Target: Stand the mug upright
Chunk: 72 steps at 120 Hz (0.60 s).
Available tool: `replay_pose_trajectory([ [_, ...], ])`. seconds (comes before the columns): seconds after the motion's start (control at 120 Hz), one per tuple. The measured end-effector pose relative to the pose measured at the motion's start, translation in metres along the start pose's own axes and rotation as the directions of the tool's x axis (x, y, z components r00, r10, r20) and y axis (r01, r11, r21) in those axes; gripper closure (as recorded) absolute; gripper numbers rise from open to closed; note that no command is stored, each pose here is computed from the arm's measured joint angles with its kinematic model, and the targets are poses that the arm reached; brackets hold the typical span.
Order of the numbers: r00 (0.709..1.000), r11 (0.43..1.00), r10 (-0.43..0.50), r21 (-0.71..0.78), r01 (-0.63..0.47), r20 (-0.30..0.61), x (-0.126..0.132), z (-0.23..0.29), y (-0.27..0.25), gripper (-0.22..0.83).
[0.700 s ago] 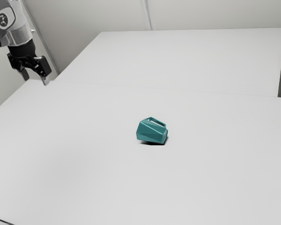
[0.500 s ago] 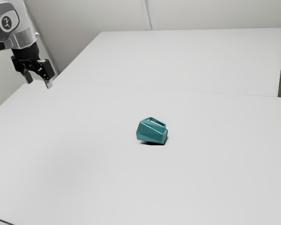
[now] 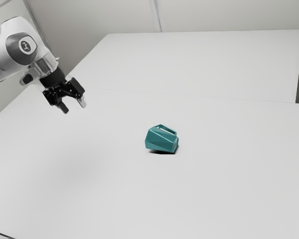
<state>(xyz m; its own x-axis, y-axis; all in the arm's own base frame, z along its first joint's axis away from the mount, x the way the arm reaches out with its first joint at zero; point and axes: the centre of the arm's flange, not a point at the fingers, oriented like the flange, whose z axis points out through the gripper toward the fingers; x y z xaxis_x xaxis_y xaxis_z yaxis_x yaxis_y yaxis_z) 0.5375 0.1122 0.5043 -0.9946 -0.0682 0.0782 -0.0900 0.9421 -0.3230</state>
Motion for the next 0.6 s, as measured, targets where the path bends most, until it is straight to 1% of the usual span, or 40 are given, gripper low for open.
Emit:
replay_pose_trajectory([
  [0.117, 0.998, 0.994, -0.059, 0.093, 0.058, 0.014, -0.021, 0.030, 0.013, 0.00],
  [0.275, 0.995, 0.973, -0.101, 0.208, 0.100, -0.005, -0.049, 0.084, 0.001, 0.00],
  [0.45, 0.986, 0.942, -0.166, 0.295, 0.161, -0.007, -0.073, 0.126, 0.002, 0.00],
  [0.6, 0.974, 0.904, -0.224, 0.370, 0.213, -0.013, -0.087, 0.159, -0.003, 0.00],
])
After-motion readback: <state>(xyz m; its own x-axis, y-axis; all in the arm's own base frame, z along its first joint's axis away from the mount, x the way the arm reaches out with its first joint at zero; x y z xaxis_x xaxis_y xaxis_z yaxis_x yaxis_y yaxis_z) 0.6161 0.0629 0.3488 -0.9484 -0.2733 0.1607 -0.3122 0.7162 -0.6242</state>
